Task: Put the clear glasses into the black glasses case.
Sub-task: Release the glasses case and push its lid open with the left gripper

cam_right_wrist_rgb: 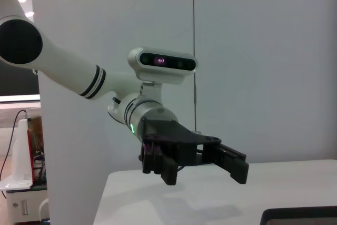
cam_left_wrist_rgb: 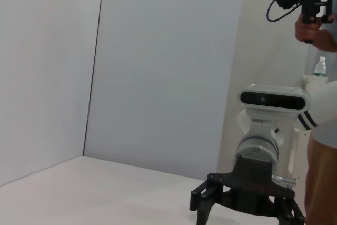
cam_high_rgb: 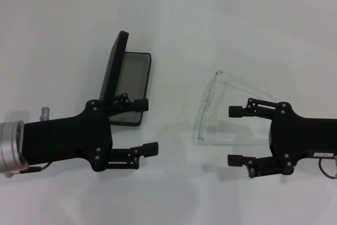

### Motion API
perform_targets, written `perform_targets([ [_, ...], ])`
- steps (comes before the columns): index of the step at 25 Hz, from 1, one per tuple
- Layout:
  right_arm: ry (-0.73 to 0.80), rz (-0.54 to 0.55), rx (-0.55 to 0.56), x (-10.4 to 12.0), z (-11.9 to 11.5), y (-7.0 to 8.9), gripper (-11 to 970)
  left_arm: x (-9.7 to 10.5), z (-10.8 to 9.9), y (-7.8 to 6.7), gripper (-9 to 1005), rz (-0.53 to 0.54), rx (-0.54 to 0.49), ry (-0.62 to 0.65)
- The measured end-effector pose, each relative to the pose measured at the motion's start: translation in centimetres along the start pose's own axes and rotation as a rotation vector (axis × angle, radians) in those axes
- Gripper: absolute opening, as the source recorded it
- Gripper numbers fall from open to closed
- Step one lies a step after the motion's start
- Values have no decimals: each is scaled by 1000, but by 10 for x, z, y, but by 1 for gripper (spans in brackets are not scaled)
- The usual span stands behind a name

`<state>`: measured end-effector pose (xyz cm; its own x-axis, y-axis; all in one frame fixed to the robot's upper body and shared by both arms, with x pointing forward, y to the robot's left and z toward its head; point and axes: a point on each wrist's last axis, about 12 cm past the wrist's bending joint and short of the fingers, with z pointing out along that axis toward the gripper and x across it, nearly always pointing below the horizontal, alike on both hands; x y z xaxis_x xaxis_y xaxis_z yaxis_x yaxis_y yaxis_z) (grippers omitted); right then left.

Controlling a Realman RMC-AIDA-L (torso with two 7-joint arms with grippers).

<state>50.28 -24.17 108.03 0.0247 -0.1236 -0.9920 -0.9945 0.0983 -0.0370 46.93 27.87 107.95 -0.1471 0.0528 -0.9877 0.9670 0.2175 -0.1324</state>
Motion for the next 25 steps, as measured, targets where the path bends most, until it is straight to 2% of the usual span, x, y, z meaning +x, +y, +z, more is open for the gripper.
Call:
perform_targets([
  [13, -9, 9, 8, 1, 1, 1, 869, 0, 2, 1, 878, 8, -9, -4],
  [16, -11, 9, 8, 1, 1, 2, 868, -4, 1, 3, 877, -12, -35, -43],
  [19, -12, 12, 9, 2, 2, 2, 868, -16, -2, 9, 877, -74, -86, -127],
  [22, -15, 27, 11, 2, 2, 3, 868, -41, -10, 21, 876, -185, -121, -222],
  [25, -17, 31, 12, 2, 2, 4, 868, -68, -17, 37, 876, -290, -135, -255],
])
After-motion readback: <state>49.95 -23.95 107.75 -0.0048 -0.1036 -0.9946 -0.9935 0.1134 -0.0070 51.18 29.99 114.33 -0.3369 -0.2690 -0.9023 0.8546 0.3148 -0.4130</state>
